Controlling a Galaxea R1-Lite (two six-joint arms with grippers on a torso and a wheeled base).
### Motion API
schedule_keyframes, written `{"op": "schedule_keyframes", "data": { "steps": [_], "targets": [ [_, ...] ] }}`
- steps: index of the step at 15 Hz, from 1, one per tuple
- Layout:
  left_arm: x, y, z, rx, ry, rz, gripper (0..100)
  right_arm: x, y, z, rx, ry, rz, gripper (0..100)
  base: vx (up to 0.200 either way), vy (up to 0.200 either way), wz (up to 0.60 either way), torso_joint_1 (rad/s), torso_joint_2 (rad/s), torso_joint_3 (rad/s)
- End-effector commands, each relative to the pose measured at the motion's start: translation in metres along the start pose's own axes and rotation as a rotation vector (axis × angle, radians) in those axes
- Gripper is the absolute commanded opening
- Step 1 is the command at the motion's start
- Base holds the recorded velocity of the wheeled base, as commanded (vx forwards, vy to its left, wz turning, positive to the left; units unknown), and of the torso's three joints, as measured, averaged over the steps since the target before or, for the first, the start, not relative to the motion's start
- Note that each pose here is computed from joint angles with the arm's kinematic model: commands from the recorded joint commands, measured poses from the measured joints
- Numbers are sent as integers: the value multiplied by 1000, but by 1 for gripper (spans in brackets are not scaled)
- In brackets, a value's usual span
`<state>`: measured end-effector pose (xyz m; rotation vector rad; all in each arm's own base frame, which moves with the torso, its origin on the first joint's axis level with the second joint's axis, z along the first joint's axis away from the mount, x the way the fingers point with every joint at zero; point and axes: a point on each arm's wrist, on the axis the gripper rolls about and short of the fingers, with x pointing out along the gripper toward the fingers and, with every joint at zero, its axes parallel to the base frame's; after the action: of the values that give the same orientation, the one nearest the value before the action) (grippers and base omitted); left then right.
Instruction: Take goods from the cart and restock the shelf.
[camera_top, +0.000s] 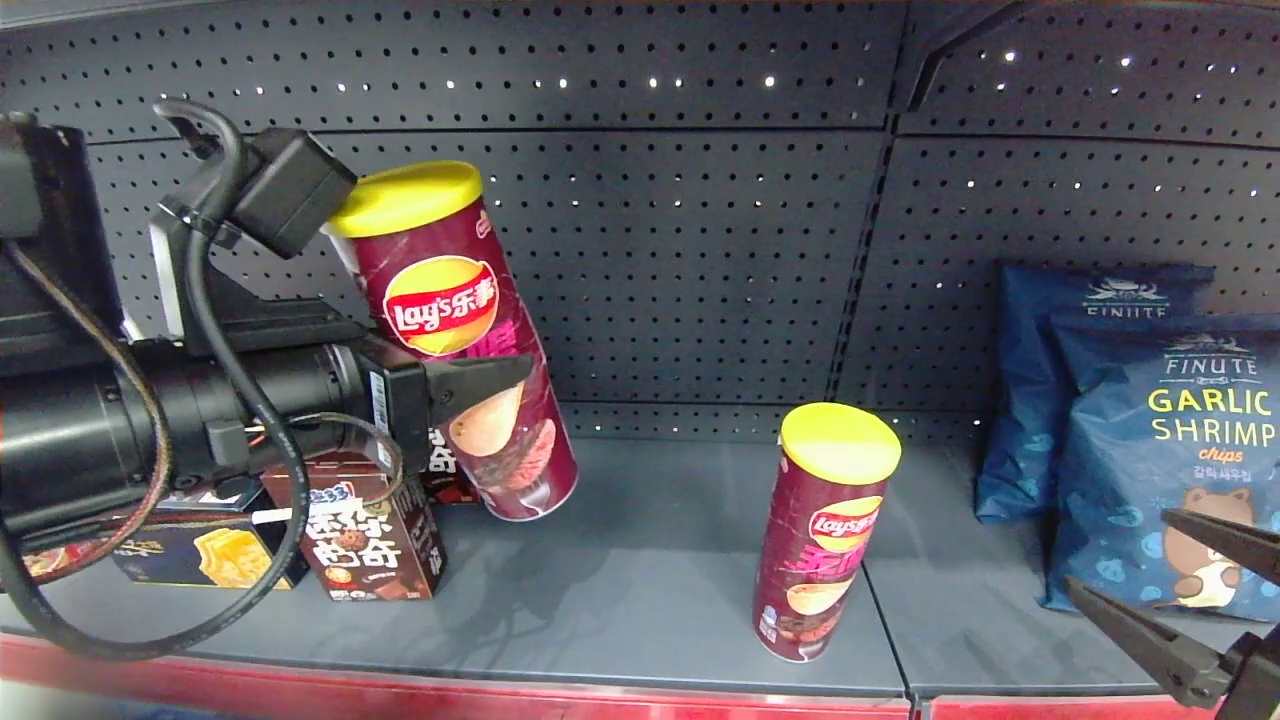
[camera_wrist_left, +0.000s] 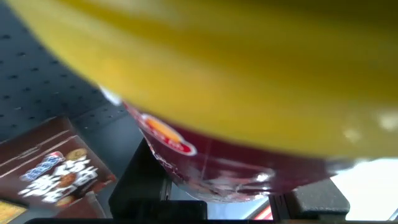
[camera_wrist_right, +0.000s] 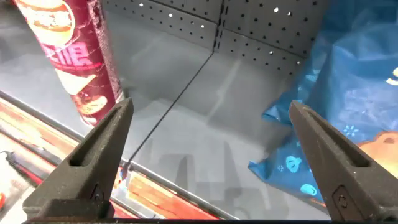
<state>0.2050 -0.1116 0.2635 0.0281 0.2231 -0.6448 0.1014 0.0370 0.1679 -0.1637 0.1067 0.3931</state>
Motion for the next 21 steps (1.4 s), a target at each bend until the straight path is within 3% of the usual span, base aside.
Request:
{"op": "schedule_keyframes", "data": {
  "steps": [1,7,9,10,11,12,14,19,21],
  "targets": [
    [5,1,0,-1,15,1,0,5,0,-2,8,24,10,100,0,0,0,0,0,0],
    [39,8,-3,-13,80,-19,0,9,0,-4,26,56,17,100,0,0,0,0,0,0],
    [51,9,-2,-17,136,-28,0,9,0,-5,26,59,15,100,0,0,0,0,0,0],
    [51,9,-2,-17,136,-28,0,9,0,-5,26,61,15,100,0,0,0,0,0,0],
    [75,11,-5,-14,122,-40,0,9,0,-5,29,82,18,100,0,0,0,0,0,0],
    [82,9,-1,-5,93,-52,0,9,0,-5,30,82,19,100,0,0,0,0,0,0],
    [99,5,3,-3,81,-107,0,9,0,-5,46,83,23,100,0,0,0,0,0,0],
    [143,11,-4,-26,136,-207,0,6,-1,-8,50,86,9,100,0,0,0,0,0,0],
    [161,15,-5,-25,123,-212,0,7,-1,-7,50,82,6,100,0,0,0,0,0,0]
  ]
}}
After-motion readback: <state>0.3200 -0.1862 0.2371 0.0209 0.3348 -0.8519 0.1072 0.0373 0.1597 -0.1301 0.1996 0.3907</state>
